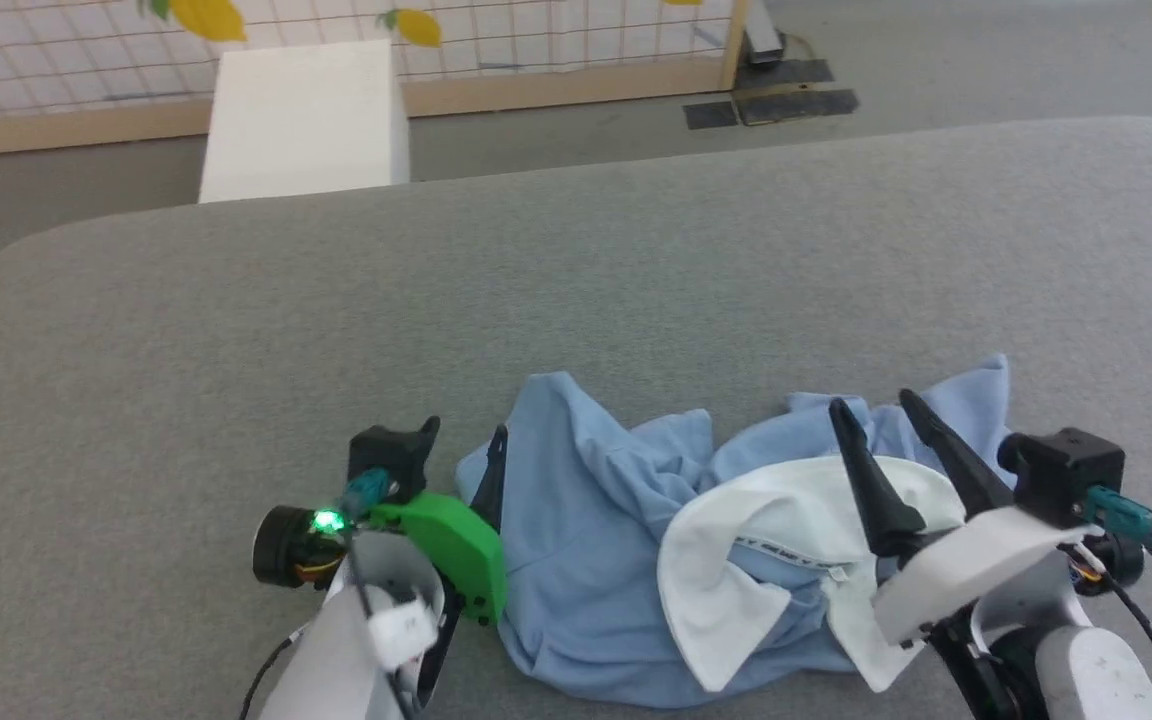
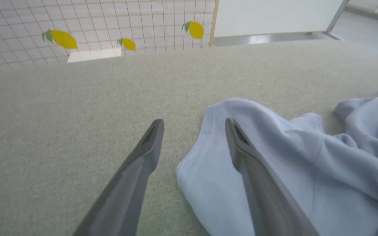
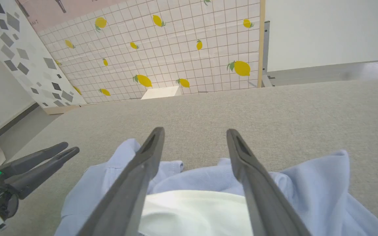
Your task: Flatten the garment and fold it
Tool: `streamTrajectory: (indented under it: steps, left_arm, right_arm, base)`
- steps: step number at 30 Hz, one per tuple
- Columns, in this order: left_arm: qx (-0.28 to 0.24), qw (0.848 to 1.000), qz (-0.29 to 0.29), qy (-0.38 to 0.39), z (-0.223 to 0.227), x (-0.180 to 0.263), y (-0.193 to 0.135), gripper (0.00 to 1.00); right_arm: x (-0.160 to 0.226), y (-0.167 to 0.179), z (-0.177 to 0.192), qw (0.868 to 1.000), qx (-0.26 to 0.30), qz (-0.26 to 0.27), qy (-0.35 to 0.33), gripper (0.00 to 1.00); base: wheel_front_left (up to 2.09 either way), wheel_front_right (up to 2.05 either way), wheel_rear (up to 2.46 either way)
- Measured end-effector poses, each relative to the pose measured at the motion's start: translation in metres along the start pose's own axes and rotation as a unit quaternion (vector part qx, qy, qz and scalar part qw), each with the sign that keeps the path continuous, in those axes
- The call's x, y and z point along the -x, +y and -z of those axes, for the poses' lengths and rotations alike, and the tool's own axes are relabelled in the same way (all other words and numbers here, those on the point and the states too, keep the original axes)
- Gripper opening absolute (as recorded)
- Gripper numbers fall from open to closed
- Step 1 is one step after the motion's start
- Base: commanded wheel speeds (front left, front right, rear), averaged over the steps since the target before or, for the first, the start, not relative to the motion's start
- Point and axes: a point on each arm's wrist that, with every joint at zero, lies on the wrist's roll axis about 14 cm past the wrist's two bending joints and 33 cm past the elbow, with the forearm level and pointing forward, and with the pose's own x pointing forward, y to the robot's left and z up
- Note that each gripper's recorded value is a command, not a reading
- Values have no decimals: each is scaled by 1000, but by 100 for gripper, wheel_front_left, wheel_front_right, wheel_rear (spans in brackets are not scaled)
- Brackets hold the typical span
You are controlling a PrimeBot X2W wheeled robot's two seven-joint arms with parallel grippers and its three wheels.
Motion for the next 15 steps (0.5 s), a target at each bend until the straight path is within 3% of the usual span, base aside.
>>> streamTrajectory:
  steps: [3, 6, 10, 11, 12, 13, 15]
  left_arm:
    - [-7, 995, 6, 96, 29, -10, -5, 100]
    - [-39, 977, -18, 208, 63, -11, 4, 100]
    - [-51, 958, -17, 281, 80, -13, 3, 100]
    - [-48, 954, -12, 294, 82, -14, 1, 86]
    - [-44, 952, -4, 304, 84, -14, -3, 23]
    - [-41, 951, 2, 308, 84, -15, -5, 0]
    - [-24, 955, 10, 294, 77, -18, -9, 0]
  right_arm:
    - [10, -17, 5, 1000, -3, 29, 3, 100]
    - [17, -29, 5, 999, -9, 49, 1, 100]
    - [23, -38, 7, 998, -21, 64, -1, 100]
    - [25, -40, 9, 997, -24, 69, -1, 100]
    - [26, -43, 9, 997, -25, 73, 0, 100]
    - [27, -44, 10, 997, -25, 75, 0, 100]
    - [27, -46, 12, 997, -26, 79, 2, 100]
  base:
    - [0, 0, 0]
    - [0, 0, 0]
    - [0, 0, 0]
    - [0, 0, 0]
    - [0, 0, 0]
    - [0, 0, 0]
    - [0, 0, 0]
